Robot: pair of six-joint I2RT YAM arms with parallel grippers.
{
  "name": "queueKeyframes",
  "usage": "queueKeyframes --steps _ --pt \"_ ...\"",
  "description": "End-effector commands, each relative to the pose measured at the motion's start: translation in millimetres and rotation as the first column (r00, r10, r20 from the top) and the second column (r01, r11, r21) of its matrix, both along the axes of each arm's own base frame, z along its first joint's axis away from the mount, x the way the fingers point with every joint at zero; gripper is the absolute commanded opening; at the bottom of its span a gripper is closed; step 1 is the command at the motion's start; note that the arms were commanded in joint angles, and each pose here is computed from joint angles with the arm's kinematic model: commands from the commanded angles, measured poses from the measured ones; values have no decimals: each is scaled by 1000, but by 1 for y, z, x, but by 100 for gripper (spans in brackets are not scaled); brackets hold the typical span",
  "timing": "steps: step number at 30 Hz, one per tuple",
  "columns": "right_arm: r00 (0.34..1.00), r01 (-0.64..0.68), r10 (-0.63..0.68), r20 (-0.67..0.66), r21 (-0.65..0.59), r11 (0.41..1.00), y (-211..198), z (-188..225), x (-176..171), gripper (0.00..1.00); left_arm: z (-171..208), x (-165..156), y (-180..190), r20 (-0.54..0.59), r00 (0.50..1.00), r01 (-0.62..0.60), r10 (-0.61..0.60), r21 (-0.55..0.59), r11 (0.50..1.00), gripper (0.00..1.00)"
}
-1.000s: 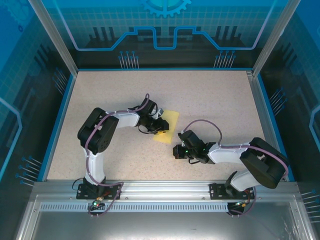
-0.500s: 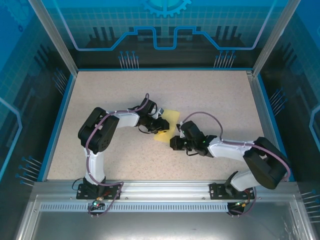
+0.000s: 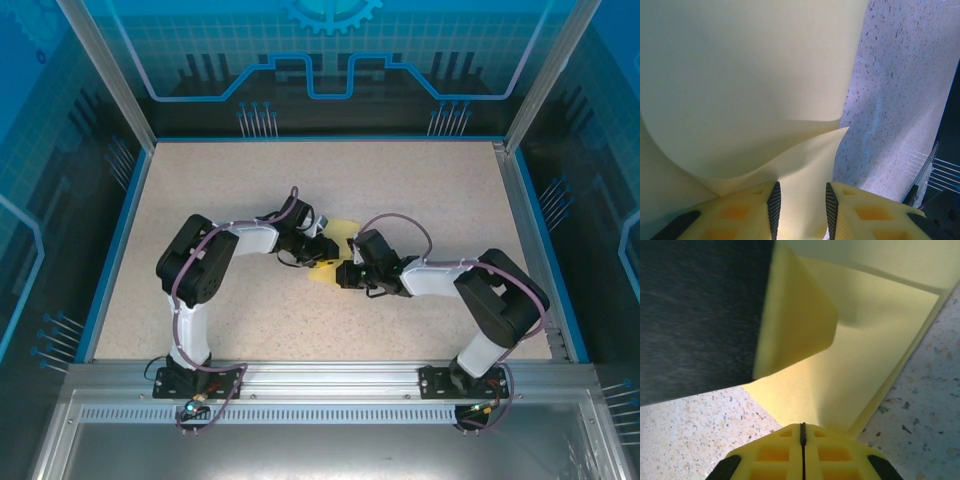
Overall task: Fold a paper plane with a square sheet of paper (pick it up from the middle)
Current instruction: Fold the triangle a second time at the center of the table.
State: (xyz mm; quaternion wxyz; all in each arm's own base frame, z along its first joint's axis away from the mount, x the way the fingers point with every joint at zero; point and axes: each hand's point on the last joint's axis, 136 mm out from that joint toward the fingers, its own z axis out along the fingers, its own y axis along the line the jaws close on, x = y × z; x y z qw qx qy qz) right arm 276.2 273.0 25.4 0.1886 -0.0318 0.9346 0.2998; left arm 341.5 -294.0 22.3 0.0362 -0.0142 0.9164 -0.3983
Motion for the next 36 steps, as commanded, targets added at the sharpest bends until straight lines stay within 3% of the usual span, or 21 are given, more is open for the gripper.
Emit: queueKeyframes --steps 1,17,36 --pt "1000 -21 21 -11 -12 1000 0 -6 4 7 -40 -14 14 -88 996 -10 17 84 996 33" --pt "996 -32 24 -89 -97 995 -17 -37 -14 5 -12 2 8 -38 999 -14 16 49 999 38" --pt "986 -52 23 -167 -171 984 -34 -58 -38 4 -23 38 30 -1 999 -40 41 140 989 38"
